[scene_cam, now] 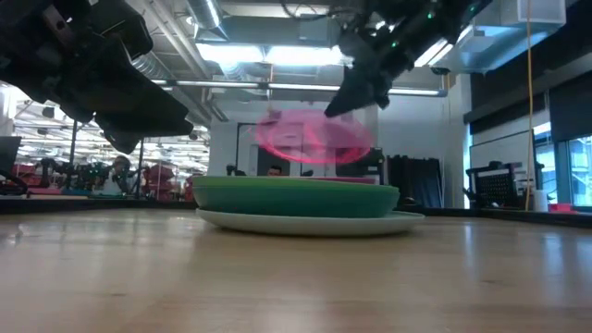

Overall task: Stack plastic plates
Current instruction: Stack the light pink plate on top of the light green plate, then return to Home Position

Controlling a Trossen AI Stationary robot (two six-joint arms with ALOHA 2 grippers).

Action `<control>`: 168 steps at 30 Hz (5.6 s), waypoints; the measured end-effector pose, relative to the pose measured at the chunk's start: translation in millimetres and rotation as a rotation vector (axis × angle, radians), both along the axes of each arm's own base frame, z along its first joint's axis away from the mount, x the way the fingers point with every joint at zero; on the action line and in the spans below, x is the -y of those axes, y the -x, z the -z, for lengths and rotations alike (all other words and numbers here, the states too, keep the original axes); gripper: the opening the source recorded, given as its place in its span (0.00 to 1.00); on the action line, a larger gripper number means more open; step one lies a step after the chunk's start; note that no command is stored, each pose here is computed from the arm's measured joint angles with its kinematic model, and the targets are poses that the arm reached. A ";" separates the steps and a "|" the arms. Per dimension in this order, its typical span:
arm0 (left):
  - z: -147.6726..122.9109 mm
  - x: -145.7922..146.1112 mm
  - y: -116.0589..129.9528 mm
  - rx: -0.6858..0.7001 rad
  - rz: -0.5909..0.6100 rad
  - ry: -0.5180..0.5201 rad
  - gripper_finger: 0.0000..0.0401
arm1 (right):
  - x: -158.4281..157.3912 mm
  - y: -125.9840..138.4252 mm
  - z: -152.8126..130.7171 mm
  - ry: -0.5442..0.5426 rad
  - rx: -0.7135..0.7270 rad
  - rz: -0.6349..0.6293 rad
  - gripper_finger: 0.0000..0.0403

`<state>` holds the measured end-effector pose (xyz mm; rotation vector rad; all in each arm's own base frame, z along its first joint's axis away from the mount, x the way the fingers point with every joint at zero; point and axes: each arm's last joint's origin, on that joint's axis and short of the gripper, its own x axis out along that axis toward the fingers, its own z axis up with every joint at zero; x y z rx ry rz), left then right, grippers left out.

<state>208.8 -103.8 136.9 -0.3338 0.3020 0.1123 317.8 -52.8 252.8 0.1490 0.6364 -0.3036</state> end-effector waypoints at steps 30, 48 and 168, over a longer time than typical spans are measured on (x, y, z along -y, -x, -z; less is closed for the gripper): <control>-20.6 -8.2 -0.1 0.068 0.079 -0.065 0.29 | 1.3 -4.3 -7.1 0.048 -0.038 -0.007 0.30; -78.8 -65.2 44.2 0.089 0.003 -0.354 0.06 | -31.0 86.3 -6.5 0.123 0.126 -0.133 0.30; -32.5 -106.0 110.9 0.306 -0.113 -0.313 0.00 | -43.5 220.6 84.9 0.118 0.617 -0.151 0.00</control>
